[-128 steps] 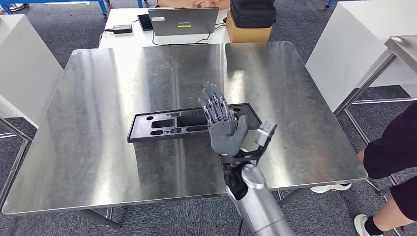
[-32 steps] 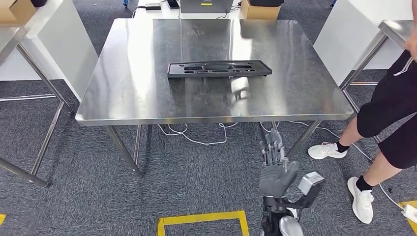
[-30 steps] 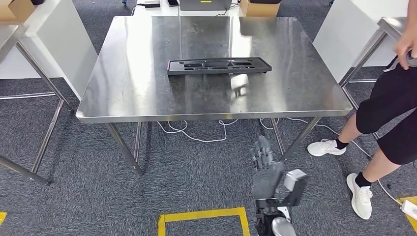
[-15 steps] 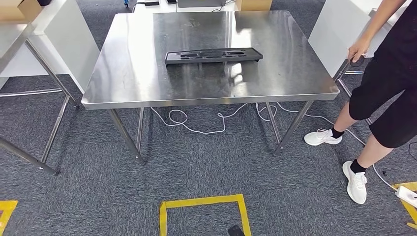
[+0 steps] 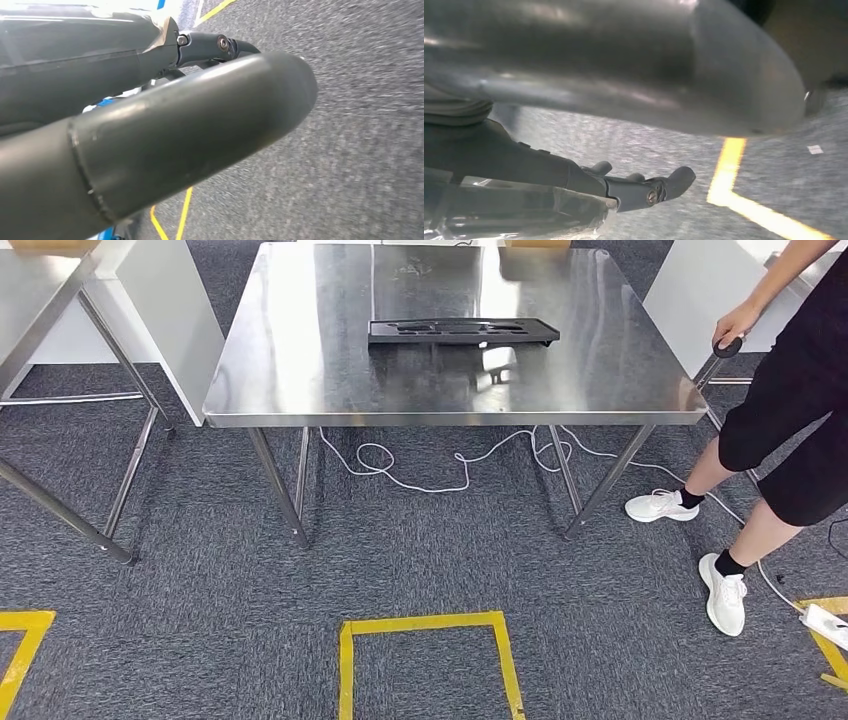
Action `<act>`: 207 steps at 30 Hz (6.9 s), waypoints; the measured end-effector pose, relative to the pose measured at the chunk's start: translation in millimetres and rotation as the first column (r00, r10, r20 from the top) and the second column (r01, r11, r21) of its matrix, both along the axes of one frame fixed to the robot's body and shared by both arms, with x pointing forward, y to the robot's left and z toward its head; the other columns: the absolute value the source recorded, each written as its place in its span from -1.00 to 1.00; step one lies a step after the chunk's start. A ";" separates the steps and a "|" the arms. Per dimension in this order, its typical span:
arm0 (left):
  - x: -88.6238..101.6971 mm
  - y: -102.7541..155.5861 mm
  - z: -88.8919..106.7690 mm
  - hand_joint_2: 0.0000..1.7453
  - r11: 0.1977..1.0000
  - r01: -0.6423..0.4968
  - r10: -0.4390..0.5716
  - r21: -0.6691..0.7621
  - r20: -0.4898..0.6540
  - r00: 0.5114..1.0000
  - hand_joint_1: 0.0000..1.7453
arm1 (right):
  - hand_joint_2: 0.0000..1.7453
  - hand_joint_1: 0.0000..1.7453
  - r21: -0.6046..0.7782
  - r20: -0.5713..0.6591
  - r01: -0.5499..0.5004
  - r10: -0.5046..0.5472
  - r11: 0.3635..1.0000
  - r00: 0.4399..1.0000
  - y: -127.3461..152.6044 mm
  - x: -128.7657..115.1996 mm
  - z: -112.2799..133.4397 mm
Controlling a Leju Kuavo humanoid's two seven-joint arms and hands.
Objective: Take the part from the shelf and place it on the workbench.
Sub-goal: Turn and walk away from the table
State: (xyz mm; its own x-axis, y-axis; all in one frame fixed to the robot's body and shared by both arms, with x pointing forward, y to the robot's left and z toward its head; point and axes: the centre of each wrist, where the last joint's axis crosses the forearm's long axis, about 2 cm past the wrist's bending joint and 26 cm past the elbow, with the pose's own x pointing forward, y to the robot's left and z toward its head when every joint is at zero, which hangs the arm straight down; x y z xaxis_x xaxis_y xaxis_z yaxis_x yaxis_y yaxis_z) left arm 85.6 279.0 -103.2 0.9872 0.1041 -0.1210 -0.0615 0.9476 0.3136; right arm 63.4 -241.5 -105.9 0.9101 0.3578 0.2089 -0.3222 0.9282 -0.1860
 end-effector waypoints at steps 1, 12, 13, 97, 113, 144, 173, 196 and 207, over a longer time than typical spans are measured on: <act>0.0 -0.3 0.0 -1.00 1.000 0.002 -0.002 -0.001 0.000 1.000 -1.00 | -1.00 -1.00 -0.016 -0.011 0.007 -0.007 1.000 1.000 -2.6 -0.9 -0.4; 1.4 -2.5 0.3 -1.00 1.000 0.012 -0.012 -0.008 0.001 1.000 -1.00 | -1.00 -1.00 -0.087 -0.041 0.032 -0.036 0.996 0.999 -16.3 -1.6 -1.4; 1.0 -2.8 0.2 -1.00 1.000 0.012 -0.012 -0.008 -0.001 1.000 -1.00 | -1.00 -1.00 -0.088 -0.042 0.031 -0.035 0.996 0.998 -16.3 -2.1 -1.5; -9.6 -5.8 -1.9 -1.00 0.996 0.079 -0.080 -0.028 -0.015 0.997 -1.00 | -1.00 -1.00 -0.045 -0.053 -0.085 0.083 0.995 0.995 -1.1 -11.5 -1.8; -16.6 3.9 -3.1 -1.00 0.998 0.065 -0.065 0.023 -0.029 0.998 -1.00 | -1.00 -1.00 -0.032 -0.087 -0.177 0.174 0.984 0.981 4.5 -13.6 -1.6; 7.1 -21.5 1.9 -1.00 0.991 0.112 -0.111 -0.078 0.018 0.994 -1.00 | -1.00 -1.00 -0.136 0.002 0.100 -0.101 0.986 0.995 -35.9 -5.3 -2.7; -1.1 -0.1 -0.5 -1.00 0.998 0.066 -0.066 -0.019 -0.002 0.998 -1.00 | -1.00 -1.00 -0.064 -0.073 0.063 -0.068 0.996 0.995 -5.7 -10.3 -1.9; 10.7 4.0 1.7 -1.00 0.999 0.001 0.000 -0.038 0.023 1.000 -1.00 | -1.00 -1.00 -0.055 -0.032 0.047 -0.049 0.997 0.998 -4.9 -10.5 -1.8; 8.6 6.2 1.5 -1.00 0.999 0.049 -0.049 0.009 0.023 0.999 -1.00 | -1.00 -1.00 -0.048 -0.023 0.017 -0.018 0.999 1.000 5.9 -5.9 -0.1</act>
